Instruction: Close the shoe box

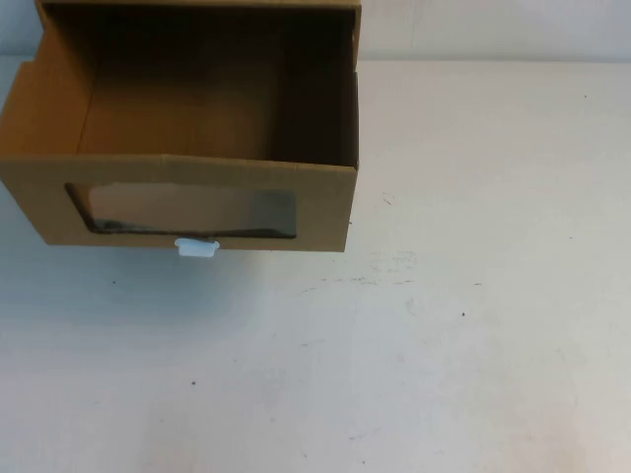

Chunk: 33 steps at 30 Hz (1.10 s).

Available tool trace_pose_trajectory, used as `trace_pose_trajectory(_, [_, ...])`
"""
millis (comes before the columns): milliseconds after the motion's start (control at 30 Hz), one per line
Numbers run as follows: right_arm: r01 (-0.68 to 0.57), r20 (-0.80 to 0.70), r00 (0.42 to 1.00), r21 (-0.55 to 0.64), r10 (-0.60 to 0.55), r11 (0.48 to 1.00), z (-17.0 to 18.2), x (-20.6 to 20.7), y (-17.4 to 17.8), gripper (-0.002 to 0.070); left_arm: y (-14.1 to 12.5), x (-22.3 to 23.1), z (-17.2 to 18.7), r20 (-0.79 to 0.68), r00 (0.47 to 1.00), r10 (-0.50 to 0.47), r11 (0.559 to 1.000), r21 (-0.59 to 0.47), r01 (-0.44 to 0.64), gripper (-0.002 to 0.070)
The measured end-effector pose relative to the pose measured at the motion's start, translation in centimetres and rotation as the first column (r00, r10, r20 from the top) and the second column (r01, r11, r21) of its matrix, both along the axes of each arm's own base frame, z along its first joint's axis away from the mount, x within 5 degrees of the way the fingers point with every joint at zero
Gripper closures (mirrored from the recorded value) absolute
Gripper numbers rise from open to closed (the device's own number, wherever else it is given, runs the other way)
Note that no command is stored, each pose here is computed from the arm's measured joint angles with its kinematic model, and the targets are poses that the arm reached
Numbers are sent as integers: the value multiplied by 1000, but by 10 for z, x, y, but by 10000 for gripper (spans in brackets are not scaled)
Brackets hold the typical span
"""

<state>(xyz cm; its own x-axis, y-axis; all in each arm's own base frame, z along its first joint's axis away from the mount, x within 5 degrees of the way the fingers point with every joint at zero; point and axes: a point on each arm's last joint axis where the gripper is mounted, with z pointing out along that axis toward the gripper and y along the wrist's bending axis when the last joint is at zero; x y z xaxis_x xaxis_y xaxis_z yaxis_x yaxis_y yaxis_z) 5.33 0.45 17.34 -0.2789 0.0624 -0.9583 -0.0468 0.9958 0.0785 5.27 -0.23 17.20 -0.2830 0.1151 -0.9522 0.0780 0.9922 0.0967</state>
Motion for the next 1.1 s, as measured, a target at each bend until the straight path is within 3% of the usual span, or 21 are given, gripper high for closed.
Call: trace_pose_trajectory(1100, [0, -1, 1000, 0, 0, 1000, 0, 0, 0, 687, 0, 0, 1, 14, 1000, 2, 1000, -8, -2, 680])
